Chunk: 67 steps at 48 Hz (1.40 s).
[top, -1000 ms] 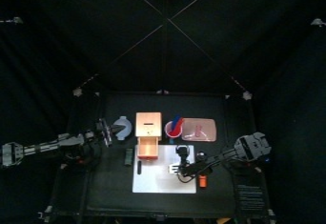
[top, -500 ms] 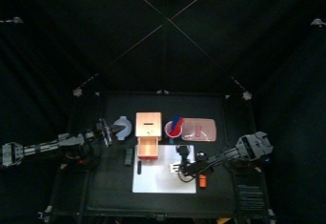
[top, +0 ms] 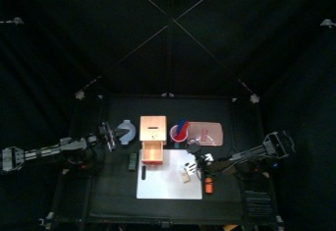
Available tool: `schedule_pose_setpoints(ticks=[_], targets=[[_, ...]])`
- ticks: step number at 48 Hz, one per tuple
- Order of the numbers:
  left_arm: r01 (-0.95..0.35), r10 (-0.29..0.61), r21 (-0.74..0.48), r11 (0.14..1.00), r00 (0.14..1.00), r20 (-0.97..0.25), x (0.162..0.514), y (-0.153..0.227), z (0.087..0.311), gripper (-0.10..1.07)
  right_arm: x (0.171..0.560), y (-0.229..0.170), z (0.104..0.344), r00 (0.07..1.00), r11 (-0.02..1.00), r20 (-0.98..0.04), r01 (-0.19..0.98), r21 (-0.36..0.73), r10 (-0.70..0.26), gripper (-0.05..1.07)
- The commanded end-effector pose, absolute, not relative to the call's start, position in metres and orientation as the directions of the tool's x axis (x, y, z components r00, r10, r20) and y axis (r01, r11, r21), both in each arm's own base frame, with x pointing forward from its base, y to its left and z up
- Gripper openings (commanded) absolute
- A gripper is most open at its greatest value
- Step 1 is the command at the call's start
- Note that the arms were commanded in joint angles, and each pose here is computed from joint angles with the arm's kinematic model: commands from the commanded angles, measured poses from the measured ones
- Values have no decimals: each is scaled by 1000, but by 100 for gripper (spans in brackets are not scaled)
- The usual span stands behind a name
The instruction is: Close drawer
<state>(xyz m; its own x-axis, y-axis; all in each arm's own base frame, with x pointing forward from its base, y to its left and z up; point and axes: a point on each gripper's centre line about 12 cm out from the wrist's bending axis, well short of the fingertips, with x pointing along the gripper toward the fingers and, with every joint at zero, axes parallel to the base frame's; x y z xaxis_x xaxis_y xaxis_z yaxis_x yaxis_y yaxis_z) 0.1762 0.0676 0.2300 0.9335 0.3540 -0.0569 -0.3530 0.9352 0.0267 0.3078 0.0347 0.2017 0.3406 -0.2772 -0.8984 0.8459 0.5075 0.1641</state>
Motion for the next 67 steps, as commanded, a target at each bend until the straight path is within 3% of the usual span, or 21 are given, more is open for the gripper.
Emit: schedule_pose_setpoints(ticks=[1, 20, 31, 38, 56, 67], targets=[[-347, 348, 31, 937, 937, -19, 184, 69, 246, 11, 298, 23, 222, 402, 554, -867, 811, 188, -293, 95], [-311, 312, 24, 950, 949, -48, 201, 67, 250, 11, 272, -3, 248, 605, 787, -735, 595, 162, -307, 95], [-267, 267, -2, 964, 963, -43, 205, 57, 252, 11, 267, -18, 272, 770, 870, -573, 456, 186, -281, 95], [-252, 252, -12, 968, 967, -40, 206, 53, 254, 11, 267, -19, 274, 841, 921, -483, 356, 157, -243, 95], [-246, 245, -20, 969, 969, -41, 207, 52, 253, 11, 268, -17, 273, 897, 962, -406, 242, 126, -173, 95], [-248, 247, -26, 968, 968, -43, 206, 52, 252, 11, 269, -18, 273, 899, 963, -405, 239, 128, -169, 95]])
